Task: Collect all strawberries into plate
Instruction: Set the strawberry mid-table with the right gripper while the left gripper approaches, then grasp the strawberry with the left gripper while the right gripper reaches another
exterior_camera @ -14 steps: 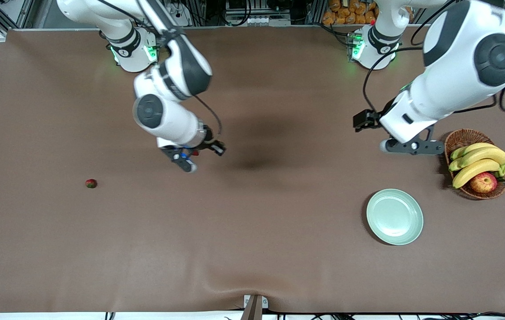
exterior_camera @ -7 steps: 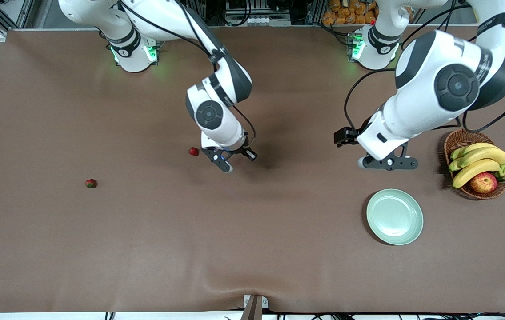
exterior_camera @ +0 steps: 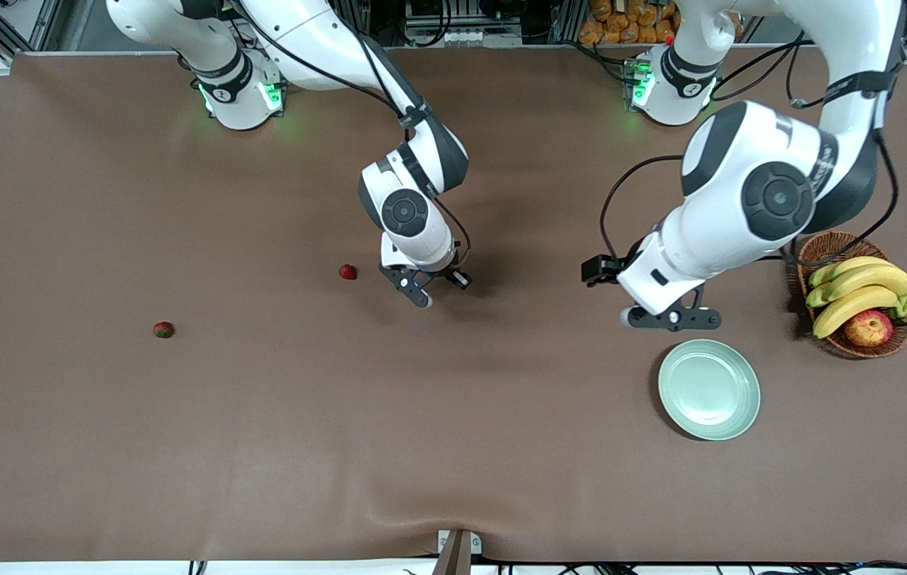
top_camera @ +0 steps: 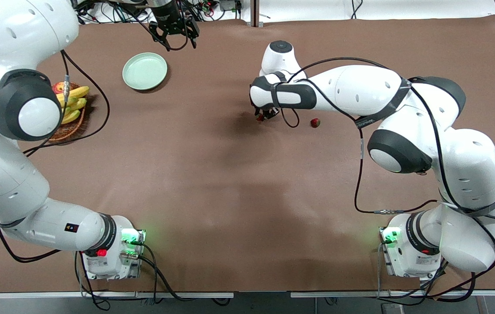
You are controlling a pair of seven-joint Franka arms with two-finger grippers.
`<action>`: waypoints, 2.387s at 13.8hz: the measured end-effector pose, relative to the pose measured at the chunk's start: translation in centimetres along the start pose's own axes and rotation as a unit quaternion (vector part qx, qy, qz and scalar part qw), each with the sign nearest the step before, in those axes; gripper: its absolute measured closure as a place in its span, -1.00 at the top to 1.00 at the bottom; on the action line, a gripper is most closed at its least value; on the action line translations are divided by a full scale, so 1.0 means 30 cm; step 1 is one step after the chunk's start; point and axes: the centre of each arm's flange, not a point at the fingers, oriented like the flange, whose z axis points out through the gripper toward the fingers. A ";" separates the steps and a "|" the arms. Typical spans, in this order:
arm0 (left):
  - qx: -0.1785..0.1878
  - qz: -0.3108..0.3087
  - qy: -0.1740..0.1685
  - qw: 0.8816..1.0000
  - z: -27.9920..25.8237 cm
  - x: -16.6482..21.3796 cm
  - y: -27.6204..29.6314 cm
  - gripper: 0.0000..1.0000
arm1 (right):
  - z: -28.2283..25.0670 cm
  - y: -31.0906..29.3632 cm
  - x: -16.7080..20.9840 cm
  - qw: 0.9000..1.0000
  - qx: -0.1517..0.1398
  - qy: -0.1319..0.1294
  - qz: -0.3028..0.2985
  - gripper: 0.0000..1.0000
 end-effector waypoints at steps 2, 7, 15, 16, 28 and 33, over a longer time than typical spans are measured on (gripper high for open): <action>-0.001 0.002 0.000 1.000 0.020 0.005 0.011 1.00 | 0.008 0.002 0.002 1.000 -0.002 0.000 0.001 -0.02; 0.002 0.010 -0.008 1.000 0.062 0.000 0.045 1.00 | -0.034 -0.018 0.008 1.000 -0.008 -0.003 0.001 0.96; -0.005 -0.007 0.001 1.000 0.166 0.015 0.132 1.00 | -0.457 -0.046 0.359 0.999 -0.011 -0.041 0.018 1.00; -0.005 -0.015 0.005 1.000 0.187 0.008 0.168 1.00 | -0.506 -0.027 0.425 0.999 -0.007 -0.044 0.016 1.00; 0.034 -0.063 0.044 0.996 0.691 -0.194 0.715 1.00 | -0.833 0.365 1.039 0.989 -0.065 -0.039 -0.125 1.00; 0.025 -0.040 0.056 0.997 0.881 -0.248 0.804 1.00 | -0.901 0.557 1.279 0.967 -0.071 -0.032 -0.241 1.00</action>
